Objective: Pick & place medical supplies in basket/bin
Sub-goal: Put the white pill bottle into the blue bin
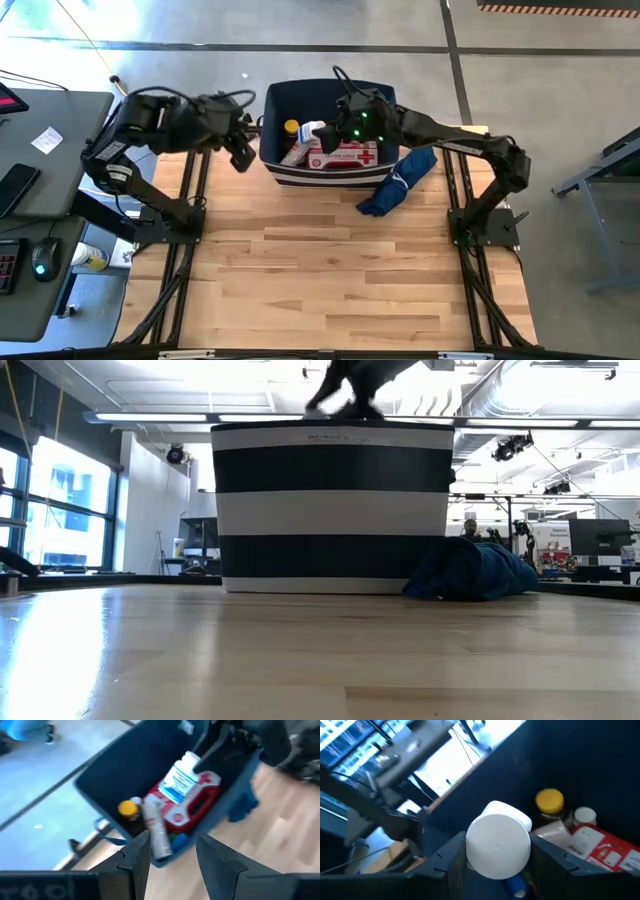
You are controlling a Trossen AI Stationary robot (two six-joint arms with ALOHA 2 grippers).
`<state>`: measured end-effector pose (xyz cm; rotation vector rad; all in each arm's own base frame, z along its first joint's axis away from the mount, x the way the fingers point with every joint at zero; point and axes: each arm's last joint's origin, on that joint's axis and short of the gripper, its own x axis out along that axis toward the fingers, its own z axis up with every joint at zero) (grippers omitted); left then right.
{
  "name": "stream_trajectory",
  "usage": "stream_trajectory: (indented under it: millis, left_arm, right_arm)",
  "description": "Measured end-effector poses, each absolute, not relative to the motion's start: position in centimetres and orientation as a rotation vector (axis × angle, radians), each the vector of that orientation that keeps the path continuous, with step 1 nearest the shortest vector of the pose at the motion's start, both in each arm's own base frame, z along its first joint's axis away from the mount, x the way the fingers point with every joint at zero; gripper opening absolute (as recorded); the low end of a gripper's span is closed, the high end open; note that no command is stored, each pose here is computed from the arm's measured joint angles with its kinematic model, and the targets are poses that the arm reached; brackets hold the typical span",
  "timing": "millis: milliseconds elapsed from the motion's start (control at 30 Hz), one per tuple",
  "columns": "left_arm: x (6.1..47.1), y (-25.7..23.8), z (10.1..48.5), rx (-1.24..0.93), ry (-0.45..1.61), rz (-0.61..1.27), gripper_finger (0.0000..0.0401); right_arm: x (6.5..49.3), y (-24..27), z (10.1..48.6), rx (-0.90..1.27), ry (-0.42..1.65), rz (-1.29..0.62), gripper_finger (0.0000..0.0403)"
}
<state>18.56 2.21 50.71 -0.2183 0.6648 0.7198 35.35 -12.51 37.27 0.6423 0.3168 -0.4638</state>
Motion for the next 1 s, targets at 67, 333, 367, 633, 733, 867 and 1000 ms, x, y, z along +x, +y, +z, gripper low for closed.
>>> stream_trajectory:
  millis: [67,333,367,633,733,867,1000]
  left_arm:
    - [18.4,3.1,50.7,-0.200,0.676,0.747,0.0188]
    - [18.3,6.1,50.6,-0.197,0.719,0.788,0.0188]
    - [18.5,6.4,50.6,-0.206,0.716,0.771,0.0188]
    - [19.0,7.1,51.0,-0.196,0.678,0.666,0.0188]
    - [19.1,7.1,51.1,-0.187,0.667,0.651,0.0188]
    - [19.2,7.1,51.1,-0.188,0.665,0.630,0.0188]
    - [19.2,7.0,51.1,-0.190,0.666,0.626,0.0188]
  right_arm:
    - [35.9,-13.8,36.0,0.662,0.351,-0.463,0.0169]
    - [38.8,-15.8,30.6,0.772,0.482,-0.402,0.0174]
    - [39.1,-15.7,30.1,0.778,0.502,-0.393,0.0173]
    - [40.6,-14.9,27.0,0.793,0.612,-0.384,0.0176]
    - [41.1,-14.7,26.1,0.796,0.632,-0.378,0.0174]
    - [41.5,-14.7,25.2,0.801,0.651,-0.380,0.0177]
    - [41.7,-14.8,24.5,0.800,0.667,-0.397,0.0183]
